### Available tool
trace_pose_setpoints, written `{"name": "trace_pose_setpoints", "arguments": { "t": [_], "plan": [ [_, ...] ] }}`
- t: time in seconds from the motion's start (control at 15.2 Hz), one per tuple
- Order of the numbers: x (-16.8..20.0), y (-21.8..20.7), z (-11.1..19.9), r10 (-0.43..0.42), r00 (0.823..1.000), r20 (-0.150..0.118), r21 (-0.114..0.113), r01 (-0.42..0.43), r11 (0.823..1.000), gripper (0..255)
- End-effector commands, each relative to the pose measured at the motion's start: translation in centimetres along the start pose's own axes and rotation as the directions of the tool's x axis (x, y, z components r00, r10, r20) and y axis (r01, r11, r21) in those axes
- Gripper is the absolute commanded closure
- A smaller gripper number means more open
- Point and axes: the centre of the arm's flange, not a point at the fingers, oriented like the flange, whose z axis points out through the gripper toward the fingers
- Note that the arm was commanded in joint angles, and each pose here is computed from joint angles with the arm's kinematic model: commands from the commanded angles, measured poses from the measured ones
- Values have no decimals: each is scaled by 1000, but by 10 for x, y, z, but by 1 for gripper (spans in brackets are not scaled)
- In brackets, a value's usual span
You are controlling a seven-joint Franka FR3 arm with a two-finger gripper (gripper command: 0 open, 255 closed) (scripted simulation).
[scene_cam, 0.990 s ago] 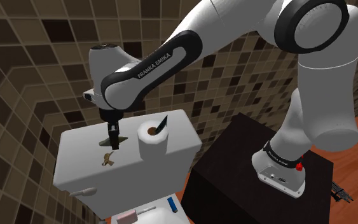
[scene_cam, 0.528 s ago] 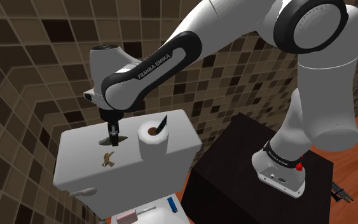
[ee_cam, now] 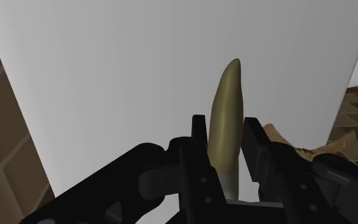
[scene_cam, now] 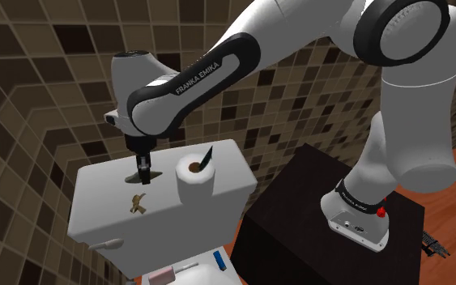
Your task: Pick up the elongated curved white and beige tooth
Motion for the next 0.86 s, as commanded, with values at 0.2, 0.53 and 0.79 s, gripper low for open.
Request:
{"name": "trace_pose_setpoints", "arguments": {
  "t": [0.2, 0.53, 0.79],
  "plan": [
    [3, -4, -26, 0, 1000, 0, 0, 0, 1000, 255],
    [6, -8, -52, 0, 1000, 0, 0, 0, 1000, 255],
    [7, -10, -63, 0, 1000, 0, 0, 0, 1000, 255]
  ]
}}
